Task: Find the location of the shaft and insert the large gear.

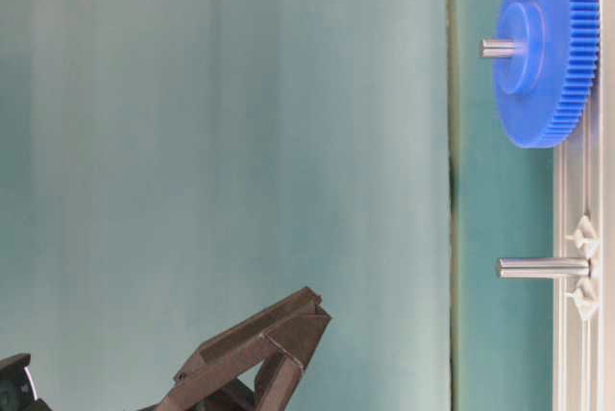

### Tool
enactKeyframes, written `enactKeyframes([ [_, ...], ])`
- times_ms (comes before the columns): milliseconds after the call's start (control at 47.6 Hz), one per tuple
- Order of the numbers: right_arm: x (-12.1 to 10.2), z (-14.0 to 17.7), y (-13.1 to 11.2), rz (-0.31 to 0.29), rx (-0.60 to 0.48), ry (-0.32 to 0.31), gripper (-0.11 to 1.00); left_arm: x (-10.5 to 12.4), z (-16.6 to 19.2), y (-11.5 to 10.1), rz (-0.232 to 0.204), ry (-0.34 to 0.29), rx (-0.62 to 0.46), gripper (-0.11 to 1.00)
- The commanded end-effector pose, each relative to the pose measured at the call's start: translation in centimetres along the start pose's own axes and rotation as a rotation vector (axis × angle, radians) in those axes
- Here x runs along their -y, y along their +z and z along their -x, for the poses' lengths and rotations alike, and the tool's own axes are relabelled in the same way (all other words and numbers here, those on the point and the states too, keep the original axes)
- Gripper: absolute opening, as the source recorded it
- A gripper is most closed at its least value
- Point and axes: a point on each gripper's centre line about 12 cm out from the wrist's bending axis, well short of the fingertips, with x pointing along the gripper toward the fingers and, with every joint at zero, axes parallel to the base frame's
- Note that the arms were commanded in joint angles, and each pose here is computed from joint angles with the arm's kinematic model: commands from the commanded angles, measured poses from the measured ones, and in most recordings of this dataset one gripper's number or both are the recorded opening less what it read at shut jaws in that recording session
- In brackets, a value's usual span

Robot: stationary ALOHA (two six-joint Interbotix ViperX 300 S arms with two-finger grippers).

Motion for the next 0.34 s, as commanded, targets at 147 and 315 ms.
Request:
enactKeyframes([
  [147,0.01,-0.05,0.37,-0.009,0.008,-0.002,0.06,0.09,0.18,0.82,0.0,-0.003,0.028,0.87],
  [315,0.0,-0.02,0.47,-0.009,0.013,-0.002,0.06,0.09,0.18,0.82,0.0,-0.003,0.028,0.87],
])
